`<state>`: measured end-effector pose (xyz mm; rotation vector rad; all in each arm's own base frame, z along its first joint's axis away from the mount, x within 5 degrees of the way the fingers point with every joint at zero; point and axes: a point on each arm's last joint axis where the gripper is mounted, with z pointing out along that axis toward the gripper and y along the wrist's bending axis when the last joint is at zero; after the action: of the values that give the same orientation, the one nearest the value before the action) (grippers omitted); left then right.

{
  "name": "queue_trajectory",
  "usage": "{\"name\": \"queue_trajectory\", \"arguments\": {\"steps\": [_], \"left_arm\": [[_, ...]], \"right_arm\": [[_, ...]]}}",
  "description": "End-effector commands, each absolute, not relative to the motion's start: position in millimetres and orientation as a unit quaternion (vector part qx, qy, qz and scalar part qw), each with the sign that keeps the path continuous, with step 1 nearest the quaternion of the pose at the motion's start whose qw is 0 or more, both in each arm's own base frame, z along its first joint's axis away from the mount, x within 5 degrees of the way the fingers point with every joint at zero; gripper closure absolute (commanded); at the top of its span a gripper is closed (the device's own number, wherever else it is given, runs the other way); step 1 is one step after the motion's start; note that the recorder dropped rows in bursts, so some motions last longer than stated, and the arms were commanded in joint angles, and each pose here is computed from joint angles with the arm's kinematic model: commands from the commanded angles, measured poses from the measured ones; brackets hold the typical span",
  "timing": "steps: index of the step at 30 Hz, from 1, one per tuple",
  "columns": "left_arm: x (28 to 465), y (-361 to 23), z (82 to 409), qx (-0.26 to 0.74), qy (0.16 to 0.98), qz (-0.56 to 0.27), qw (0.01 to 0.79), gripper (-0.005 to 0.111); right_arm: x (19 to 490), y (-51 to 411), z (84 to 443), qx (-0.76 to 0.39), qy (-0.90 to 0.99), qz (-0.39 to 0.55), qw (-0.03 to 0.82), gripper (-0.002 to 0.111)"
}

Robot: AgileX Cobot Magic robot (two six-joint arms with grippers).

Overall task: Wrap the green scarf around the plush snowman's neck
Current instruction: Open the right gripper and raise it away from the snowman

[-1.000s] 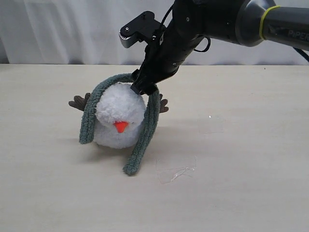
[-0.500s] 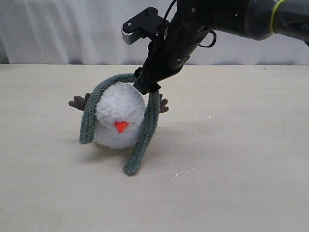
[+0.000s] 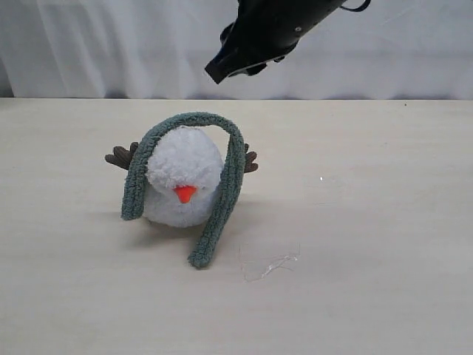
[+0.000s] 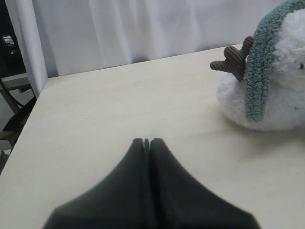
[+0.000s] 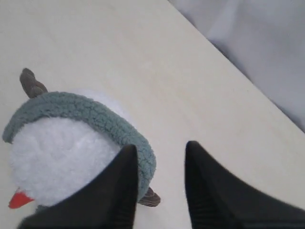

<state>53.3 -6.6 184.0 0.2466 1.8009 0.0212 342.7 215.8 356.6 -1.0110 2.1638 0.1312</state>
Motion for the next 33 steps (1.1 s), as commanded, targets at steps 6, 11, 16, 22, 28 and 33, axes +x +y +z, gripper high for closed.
{"name": "queue_trajectory", "arguments": {"steps": [6, 11, 16, 22, 28, 33], "left_arm": [[53.5, -6.4, 183.8, 0.105, 0.779, 0.01, 0.618, 0.107], [53.6, -6.4, 184.0, 0.105, 0.778, 0.01, 0.619, 0.107], [53.6, -6.4, 184.0, 0.105, 0.778, 0.01, 0.619, 0.107], [54.5, -4.2, 187.0, 0.143, 0.762, 0.059, 0.629, 0.107], [54.6, -5.4, 222.3, 0.042, 0.636, -0.03, 0.77, 0.107], [48.8, 0.2, 242.2, -0.041, 0.544, -0.1, 0.832, 0.107]], "right_arm": [[306.1, 206.5, 394.1, -0.399, 0.812, 0.115, 0.41, 0.104], [280.6, 199.8, 391.6, -0.383, 0.773, 0.174, 0.475, 0.104], [256.4, 178.7, 393.9, -0.346, 0.747, 0.168, 0.542, 0.104], [240.3, 161.9, 384.3, -0.313, 0.735, 0.156, 0.581, 0.104], [240.3, 161.0, 360.9, -0.31, 0.754, 0.154, 0.558, 0.104], [254.8, 159.6, 341.6, -0.273, 0.796, 0.168, 0.514, 0.097]]}}
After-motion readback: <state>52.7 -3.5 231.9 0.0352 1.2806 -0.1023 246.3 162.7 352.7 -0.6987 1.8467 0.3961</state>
